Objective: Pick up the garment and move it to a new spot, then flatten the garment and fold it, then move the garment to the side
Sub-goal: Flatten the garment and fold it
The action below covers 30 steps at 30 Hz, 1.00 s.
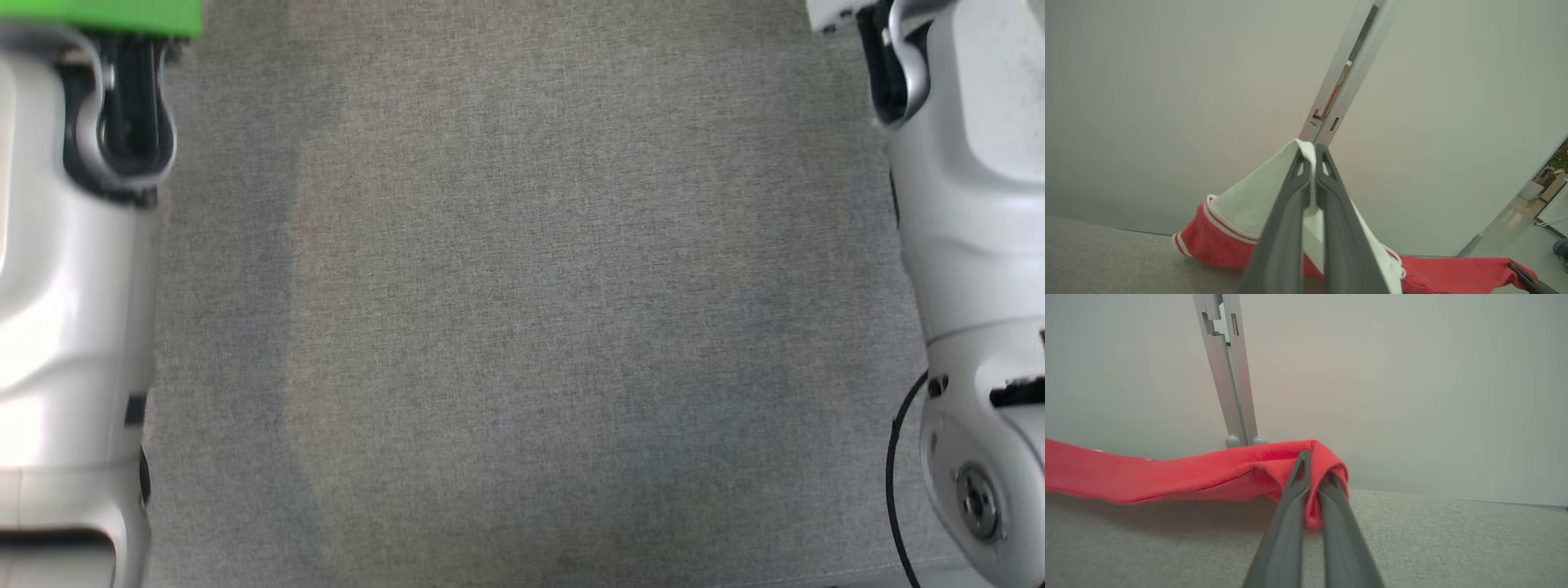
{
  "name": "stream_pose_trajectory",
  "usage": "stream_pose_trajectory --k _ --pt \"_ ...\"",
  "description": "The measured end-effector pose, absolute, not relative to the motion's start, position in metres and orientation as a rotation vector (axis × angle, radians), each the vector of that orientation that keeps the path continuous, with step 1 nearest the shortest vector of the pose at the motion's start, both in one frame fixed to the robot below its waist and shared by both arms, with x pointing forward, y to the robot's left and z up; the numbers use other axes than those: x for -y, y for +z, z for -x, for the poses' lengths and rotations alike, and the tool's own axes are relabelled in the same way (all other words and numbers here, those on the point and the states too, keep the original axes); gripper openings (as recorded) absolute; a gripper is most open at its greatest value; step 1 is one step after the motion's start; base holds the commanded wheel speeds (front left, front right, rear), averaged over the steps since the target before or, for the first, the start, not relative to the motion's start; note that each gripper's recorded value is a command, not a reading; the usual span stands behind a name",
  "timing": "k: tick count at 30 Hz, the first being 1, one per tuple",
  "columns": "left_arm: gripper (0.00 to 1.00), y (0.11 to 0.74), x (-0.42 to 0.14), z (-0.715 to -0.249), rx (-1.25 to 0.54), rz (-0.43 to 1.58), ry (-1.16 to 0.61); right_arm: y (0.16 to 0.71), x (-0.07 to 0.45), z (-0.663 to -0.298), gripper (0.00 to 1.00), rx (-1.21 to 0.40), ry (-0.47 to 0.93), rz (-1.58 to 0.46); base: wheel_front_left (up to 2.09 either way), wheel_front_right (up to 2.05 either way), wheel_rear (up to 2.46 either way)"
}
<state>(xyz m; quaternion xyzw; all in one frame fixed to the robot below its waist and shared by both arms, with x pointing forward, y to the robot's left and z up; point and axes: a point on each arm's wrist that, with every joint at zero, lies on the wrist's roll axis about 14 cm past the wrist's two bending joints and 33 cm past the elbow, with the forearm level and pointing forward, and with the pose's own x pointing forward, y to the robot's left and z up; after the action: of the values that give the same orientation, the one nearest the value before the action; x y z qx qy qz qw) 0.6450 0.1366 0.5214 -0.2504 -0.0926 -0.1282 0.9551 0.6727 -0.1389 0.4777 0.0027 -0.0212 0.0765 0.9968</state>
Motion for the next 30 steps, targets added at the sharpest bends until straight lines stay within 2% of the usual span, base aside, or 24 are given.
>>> stream_pose_trajectory --k 14,30 --pt "0.00 0.498 -0.164 -0.536 0.151 0.625 -0.154 0.467 0.155 -0.598 0.00 0.009 0.109 -0.149 0.00 0.00 0.00" --pt "0.00 0.519 -0.163 -0.387 0.070 0.659 -0.100 0.496 0.178 -0.466 0.00 -0.049 0.059 -0.248 0.00 0.00 0.00"
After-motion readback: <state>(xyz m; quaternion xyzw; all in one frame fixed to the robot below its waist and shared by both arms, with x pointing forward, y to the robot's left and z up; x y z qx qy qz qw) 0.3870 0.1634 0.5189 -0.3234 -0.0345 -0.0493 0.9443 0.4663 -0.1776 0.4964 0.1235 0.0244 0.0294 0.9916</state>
